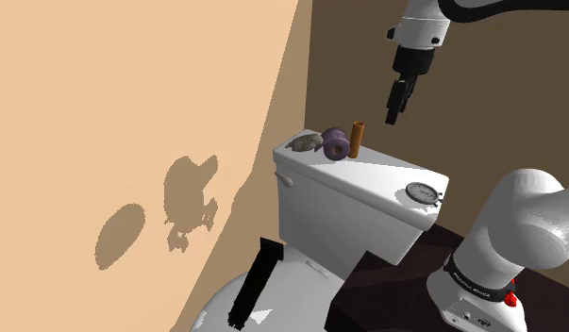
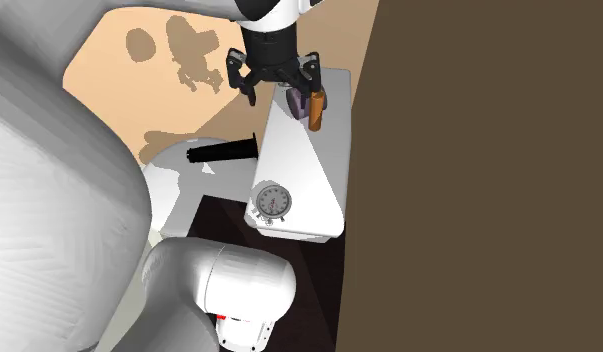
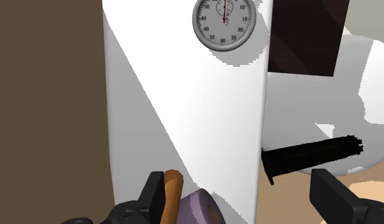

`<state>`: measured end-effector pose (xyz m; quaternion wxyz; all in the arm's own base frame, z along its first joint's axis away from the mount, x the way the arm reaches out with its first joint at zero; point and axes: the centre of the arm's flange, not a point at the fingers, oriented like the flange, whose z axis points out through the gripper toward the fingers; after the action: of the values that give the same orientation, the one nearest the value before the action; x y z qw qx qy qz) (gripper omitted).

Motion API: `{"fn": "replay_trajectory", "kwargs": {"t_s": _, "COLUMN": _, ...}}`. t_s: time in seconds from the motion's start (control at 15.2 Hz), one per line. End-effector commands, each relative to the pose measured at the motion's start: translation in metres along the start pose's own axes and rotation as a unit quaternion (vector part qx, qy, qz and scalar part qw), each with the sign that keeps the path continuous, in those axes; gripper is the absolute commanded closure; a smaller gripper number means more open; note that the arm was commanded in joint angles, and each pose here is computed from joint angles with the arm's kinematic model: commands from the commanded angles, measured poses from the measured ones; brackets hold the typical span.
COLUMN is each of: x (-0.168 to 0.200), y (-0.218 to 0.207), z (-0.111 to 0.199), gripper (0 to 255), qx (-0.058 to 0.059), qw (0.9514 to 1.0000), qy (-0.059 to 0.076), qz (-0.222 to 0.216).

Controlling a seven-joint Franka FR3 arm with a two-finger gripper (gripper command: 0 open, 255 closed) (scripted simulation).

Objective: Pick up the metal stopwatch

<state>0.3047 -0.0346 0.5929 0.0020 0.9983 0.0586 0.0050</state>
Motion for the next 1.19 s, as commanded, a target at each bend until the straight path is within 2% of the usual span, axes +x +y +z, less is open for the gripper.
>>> {"fn": "replay_trajectory", "kwargs": {"t_s": 0.0, "x": 0.0, "y": 0.0, "z": 0.0, "gripper": 0, "qx": 0.0, "qw": 1.0, "qy": 0.0, "qz": 0.0}}
{"fn": "replay_trajectory", "kwargs": {"t_s": 1.12, "x": -0.145, "y": 0.004, "z": 0.143, "gripper": 0, "qx": 0.054, "qw": 0.9962, "qy": -0.064, "qz": 0.023}}
